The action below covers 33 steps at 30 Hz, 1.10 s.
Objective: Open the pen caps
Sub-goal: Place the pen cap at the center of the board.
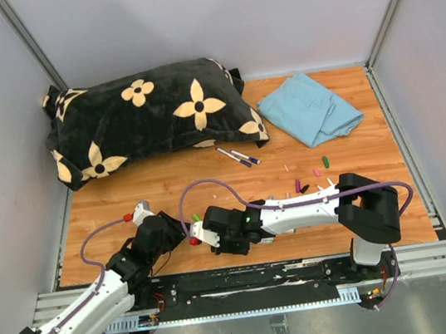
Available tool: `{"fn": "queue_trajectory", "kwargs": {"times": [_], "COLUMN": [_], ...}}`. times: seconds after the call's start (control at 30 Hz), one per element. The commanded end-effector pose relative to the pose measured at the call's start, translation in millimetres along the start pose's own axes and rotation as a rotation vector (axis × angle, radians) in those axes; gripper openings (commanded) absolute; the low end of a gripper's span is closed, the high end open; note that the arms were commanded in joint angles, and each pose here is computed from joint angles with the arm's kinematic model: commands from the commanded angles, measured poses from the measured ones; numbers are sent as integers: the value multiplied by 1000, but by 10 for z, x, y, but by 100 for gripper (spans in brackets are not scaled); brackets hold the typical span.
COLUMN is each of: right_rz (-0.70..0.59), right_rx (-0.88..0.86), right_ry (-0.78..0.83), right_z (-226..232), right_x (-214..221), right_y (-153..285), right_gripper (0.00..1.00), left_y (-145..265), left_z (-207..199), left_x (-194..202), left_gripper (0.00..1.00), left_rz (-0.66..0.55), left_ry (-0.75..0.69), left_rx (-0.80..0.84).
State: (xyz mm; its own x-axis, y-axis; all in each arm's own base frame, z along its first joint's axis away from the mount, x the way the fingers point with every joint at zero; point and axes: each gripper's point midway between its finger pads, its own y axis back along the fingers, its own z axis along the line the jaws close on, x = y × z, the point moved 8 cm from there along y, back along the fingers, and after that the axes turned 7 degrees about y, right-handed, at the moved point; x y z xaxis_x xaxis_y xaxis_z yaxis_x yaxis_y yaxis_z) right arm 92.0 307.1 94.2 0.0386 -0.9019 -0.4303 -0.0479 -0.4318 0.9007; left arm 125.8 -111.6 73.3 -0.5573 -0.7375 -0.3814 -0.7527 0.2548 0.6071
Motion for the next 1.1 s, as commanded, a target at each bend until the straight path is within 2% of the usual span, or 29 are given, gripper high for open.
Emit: {"fn": "queue_trajectory", "kwargs": {"times": [0.0, 0.2, 0.27, 0.37, 0.53, 0.63, 0.8, 0.97, 1.07], "right_rz": [16, 27, 27, 23, 41, 68, 48, 27, 11], "right_rx": [-14, -4, 3, -13, -41, -18, 2, 2, -18], "right_ry": [-66, -111, -140, -187, -299, -368, -450, -447, -428], "right_z": [-61, -81, -92, -71, 8, 7, -29, -81, -86], "right_x": [-10, 3, 8, 21, 52, 68, 53, 49, 23], "right_y": [-15, -26, -15, -1, -34, -73, -36, -27, 2], "right_gripper": [20, 20, 19, 16, 3, 3, 9, 23, 28], "left_y": [17, 89, 117, 163, 273, 297, 314, 318, 298], "left_z": [14, -52, -76, -96, -145, -175, -204, -272, -299], "left_x": [-15, -75, -105, -158, -272, -283, -298, -319, -308], "left_gripper": [40, 40, 44, 45, 46, 46, 46, 46, 46], "left_rz": [-14, -39, -53, -83, -146, -152, -155, -158, -146], "left_ry": [-8, -6, -5, -6, 0, 14, 21, 16, 12], "left_rx": [8, 31, 33, 24, 20, 50, 53, 71, 75]}}
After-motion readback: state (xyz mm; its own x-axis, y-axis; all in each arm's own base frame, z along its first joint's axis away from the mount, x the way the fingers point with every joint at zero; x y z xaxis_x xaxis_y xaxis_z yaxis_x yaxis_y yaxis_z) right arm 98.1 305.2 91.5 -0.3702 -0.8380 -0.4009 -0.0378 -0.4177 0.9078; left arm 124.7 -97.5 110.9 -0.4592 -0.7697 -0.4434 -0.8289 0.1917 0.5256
